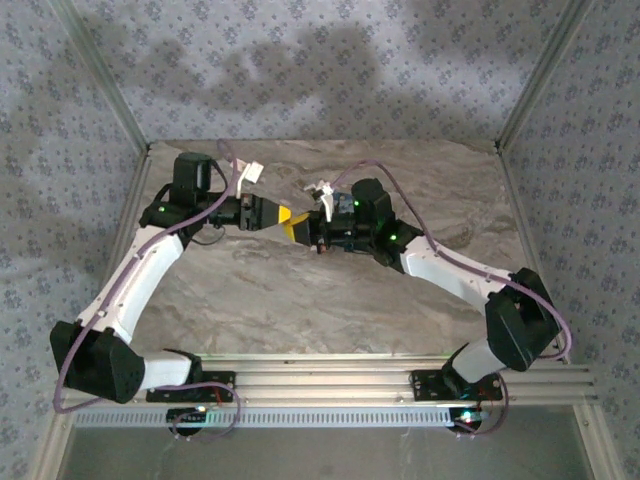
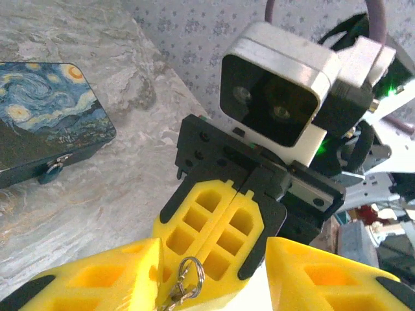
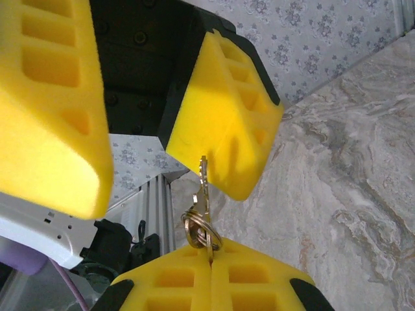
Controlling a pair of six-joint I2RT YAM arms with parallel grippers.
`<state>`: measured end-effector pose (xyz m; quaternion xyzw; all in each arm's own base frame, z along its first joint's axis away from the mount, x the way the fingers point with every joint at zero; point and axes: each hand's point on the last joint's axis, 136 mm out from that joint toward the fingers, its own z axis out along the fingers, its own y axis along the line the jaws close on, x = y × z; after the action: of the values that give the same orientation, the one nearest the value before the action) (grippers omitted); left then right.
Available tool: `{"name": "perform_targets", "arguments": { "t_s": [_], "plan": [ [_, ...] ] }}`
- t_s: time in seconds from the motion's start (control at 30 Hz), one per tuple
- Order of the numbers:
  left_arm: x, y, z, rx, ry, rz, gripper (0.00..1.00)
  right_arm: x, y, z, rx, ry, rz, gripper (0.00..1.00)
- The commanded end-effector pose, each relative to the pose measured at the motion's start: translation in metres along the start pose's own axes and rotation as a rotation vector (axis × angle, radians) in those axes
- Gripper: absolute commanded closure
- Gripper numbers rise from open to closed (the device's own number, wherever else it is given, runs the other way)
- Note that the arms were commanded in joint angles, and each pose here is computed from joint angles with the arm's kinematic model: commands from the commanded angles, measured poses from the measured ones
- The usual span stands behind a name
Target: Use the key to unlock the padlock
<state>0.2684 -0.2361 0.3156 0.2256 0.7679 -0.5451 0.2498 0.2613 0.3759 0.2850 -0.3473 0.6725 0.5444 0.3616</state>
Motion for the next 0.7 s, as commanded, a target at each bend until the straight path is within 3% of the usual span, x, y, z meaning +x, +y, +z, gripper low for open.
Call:
{"name": "perform_targets", "arguments": {
  "t_s": [0.0, 0.2, 0.67],
  "plan": [
    [-0.009, -0.002, -0.007, -0.018, -0.047, 0.024, 0.55, -0.006, -0.004, -0.001, 0.008, -0.032, -0.003, 1.0],
    [-0.005, 0.001, -0.008, -0.018, -0.031, 0.017, 0.7, -0.004, -0.006, -0.002, 0.011, -0.028, 0.004, 1.0],
    [0.005, -0.001, -0.009, -0.016, 0.038, 0.063, 0.8, -0.002, -0.007, 0.0, -0.016, 0.002, 0.023, 1.0]
  ]
}}
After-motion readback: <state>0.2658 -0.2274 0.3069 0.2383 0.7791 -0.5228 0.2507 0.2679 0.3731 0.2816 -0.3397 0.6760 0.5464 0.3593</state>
